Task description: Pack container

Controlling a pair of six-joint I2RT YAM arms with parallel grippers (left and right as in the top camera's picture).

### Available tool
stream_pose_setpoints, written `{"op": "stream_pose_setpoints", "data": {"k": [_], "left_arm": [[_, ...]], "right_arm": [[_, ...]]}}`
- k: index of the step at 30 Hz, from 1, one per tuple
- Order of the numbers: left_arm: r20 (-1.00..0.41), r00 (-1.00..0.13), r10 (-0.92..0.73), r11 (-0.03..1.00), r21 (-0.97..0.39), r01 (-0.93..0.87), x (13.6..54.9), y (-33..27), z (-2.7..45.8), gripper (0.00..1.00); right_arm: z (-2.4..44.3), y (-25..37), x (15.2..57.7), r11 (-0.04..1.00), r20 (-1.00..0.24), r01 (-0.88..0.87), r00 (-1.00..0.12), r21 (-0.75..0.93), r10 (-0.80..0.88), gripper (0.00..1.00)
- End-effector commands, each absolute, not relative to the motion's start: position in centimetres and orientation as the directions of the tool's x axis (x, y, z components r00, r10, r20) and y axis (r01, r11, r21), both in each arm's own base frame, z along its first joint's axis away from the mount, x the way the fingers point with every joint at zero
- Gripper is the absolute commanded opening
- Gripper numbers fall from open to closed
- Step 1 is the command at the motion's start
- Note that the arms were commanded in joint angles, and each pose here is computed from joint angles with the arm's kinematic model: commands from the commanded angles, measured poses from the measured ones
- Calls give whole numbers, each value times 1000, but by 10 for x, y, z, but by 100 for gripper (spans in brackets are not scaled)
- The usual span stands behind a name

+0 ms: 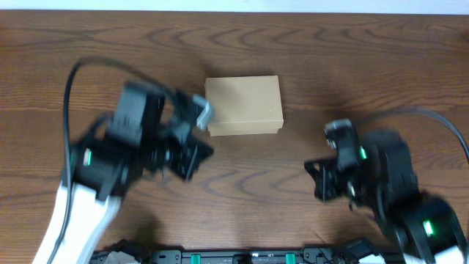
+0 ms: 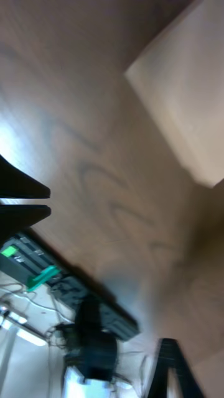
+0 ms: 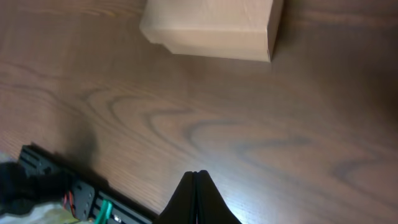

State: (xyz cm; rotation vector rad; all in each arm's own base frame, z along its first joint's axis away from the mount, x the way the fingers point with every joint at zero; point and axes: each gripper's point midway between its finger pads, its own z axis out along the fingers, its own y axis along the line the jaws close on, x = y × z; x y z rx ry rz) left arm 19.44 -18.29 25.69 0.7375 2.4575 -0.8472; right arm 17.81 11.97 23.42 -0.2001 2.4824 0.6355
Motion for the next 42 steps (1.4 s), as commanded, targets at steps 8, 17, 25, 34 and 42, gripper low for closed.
{"op": "stream_pose_setpoints", "data": {"k": [8,17,25,34,42], "left_arm": [[-581,-804,126,734,-490,469,132,-154,174,6],[-614,-783,103,721,-496,484,127,-152,178,95],[-583,-804,115,733,-497,465,122,-149,171,95],[-644,-741,190,801,-335,496,131,-128,162,95],[-818,-571,71,953,-113,280,167,-63,164,95]], "right_arm": [[200,99,107,789,-641,-259,-738,558,212,4],[208,99,96,737,-629,-255,-723,626,284,99],[199,99,89,721,-559,-193,-769,665,310,99],[193,98,85,730,-540,-173,-786,661,302,99],[189,97,83,735,-530,-164,-793,659,299,99]]}}
